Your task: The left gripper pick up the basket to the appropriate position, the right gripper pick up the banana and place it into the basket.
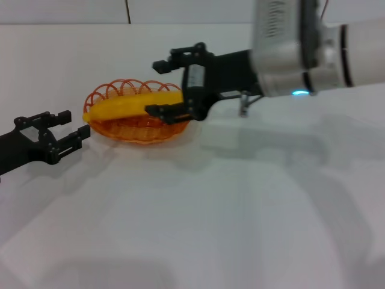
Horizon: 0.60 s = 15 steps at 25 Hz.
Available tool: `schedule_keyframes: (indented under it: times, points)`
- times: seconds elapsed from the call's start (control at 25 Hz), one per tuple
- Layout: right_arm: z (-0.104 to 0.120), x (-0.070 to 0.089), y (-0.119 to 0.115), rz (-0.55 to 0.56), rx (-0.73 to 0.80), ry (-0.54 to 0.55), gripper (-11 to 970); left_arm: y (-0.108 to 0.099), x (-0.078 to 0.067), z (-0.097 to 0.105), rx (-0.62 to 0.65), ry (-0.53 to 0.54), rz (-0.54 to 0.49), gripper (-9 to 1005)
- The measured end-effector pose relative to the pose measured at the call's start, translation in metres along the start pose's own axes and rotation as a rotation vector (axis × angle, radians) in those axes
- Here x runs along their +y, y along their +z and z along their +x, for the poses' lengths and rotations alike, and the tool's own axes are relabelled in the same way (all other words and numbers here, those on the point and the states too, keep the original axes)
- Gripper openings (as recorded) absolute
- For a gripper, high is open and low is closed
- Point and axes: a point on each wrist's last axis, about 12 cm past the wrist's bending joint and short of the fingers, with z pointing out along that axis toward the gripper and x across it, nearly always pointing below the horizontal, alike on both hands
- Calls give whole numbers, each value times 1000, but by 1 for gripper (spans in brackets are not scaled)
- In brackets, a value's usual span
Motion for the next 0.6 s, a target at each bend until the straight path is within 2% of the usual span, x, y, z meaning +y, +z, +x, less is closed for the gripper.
schedule_keyframes:
  times: [0.2,0.32,0.6]
  points:
    - [27,-4,-21,-21,-73,79,764,0,1,-1,-5,7,-4,556]
    - [50,-10,-30,28,-103,126,762,2,-1,-1,-9,6,-3,556]
    - [74,-9,-32,56,-90,179,762,5,-1,-3,-16,13,1,556]
